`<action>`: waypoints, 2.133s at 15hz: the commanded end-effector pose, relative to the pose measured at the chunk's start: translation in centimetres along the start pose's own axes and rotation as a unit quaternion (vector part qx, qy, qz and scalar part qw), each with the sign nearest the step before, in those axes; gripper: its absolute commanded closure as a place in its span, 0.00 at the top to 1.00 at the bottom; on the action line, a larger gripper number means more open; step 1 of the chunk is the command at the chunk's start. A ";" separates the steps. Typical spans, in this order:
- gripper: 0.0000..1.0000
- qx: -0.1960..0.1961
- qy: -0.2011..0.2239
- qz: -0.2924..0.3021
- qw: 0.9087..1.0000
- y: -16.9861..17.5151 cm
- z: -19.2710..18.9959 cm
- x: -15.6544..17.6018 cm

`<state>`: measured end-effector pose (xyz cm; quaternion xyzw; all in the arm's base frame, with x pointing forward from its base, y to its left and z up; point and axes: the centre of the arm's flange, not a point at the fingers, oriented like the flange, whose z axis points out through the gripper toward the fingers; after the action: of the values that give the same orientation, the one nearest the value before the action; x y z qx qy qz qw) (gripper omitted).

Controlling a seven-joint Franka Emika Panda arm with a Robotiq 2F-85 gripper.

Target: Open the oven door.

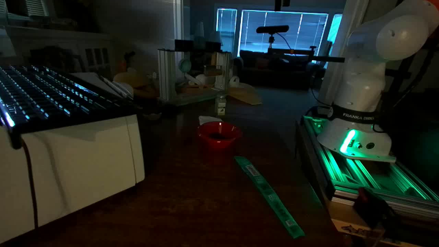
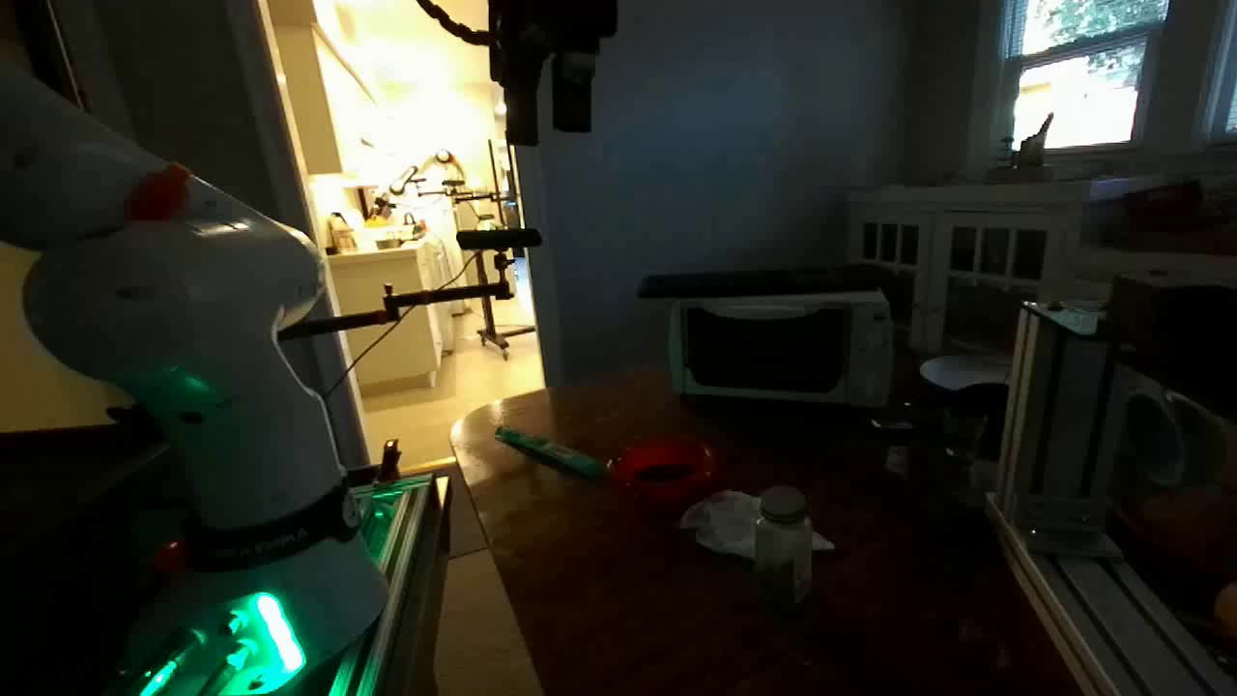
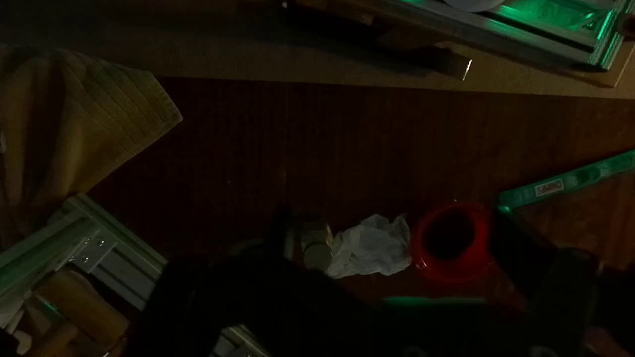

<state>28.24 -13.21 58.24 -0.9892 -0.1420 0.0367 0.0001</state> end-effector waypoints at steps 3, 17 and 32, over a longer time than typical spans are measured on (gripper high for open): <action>1.00 0.000 0.000 0.000 1.000 0.0 0.0 0.0; 1.00 0.037 0.124 -0.173 0.976 -9.8 3.0 11.8; 0.00 0.067 0.250 -0.290 0.921 -17.7 10.5 28.7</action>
<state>47.67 11.12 47.23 -0.8796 -0.4317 -0.1806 0.0857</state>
